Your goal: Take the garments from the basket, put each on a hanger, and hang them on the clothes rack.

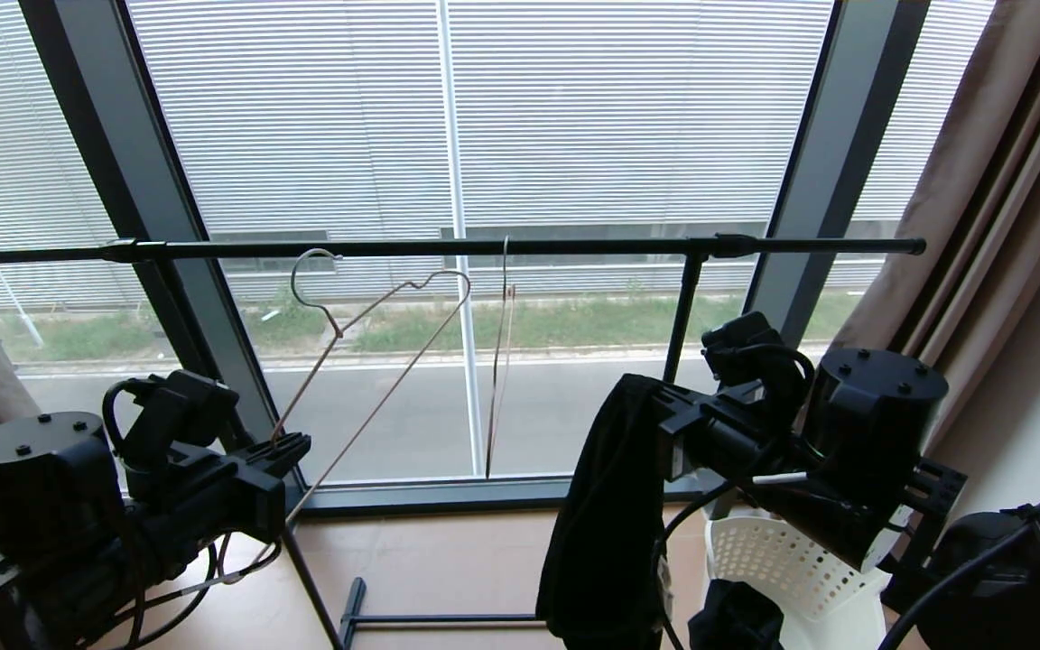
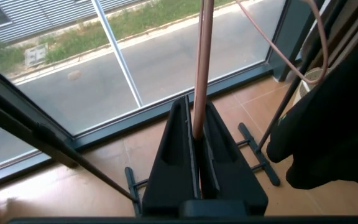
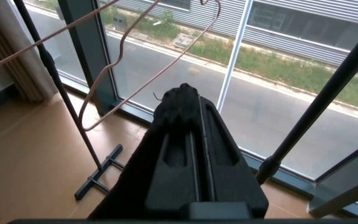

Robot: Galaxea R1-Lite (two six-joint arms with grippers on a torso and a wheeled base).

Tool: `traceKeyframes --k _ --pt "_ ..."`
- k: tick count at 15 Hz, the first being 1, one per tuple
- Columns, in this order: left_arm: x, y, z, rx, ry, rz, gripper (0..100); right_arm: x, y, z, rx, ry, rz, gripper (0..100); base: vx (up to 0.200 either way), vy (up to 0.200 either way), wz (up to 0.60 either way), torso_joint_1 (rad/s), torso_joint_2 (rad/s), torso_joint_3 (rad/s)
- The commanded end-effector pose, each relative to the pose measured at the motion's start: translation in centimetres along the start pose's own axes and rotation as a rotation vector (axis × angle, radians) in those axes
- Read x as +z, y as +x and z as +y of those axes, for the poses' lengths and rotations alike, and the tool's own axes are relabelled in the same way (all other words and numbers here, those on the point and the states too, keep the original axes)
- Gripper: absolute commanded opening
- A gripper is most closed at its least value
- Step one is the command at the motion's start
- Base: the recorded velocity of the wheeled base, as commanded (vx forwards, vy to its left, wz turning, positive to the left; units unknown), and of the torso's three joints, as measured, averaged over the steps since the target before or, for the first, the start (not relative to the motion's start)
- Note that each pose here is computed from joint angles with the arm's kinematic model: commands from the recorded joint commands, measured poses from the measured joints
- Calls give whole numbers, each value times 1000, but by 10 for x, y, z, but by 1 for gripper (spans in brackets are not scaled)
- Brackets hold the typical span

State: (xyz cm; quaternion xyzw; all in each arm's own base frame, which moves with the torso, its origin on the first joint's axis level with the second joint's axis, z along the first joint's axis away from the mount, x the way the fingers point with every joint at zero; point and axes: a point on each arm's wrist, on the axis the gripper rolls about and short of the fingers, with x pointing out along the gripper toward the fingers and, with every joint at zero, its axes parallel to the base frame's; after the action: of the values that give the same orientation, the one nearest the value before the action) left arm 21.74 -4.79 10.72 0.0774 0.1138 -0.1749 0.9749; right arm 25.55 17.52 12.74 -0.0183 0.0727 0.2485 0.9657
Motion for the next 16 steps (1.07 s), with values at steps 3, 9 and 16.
traceKeyframes --k 3,9,16 --pt "-15 -7 -1 -30 -30 -22 0 0 1 -1 -6 -6 1 0 0 0 0 0 0 0" --pt "-12 -9 4 -76 -29 -72 0 -1 3 -13 -49 -54 5 0 0 0 0 0 0 0" --pt "-11 -20 -1 -159 -7 -152 0 -10 8 -15 -133 -115 38 0 0 0 0 0 0 0"
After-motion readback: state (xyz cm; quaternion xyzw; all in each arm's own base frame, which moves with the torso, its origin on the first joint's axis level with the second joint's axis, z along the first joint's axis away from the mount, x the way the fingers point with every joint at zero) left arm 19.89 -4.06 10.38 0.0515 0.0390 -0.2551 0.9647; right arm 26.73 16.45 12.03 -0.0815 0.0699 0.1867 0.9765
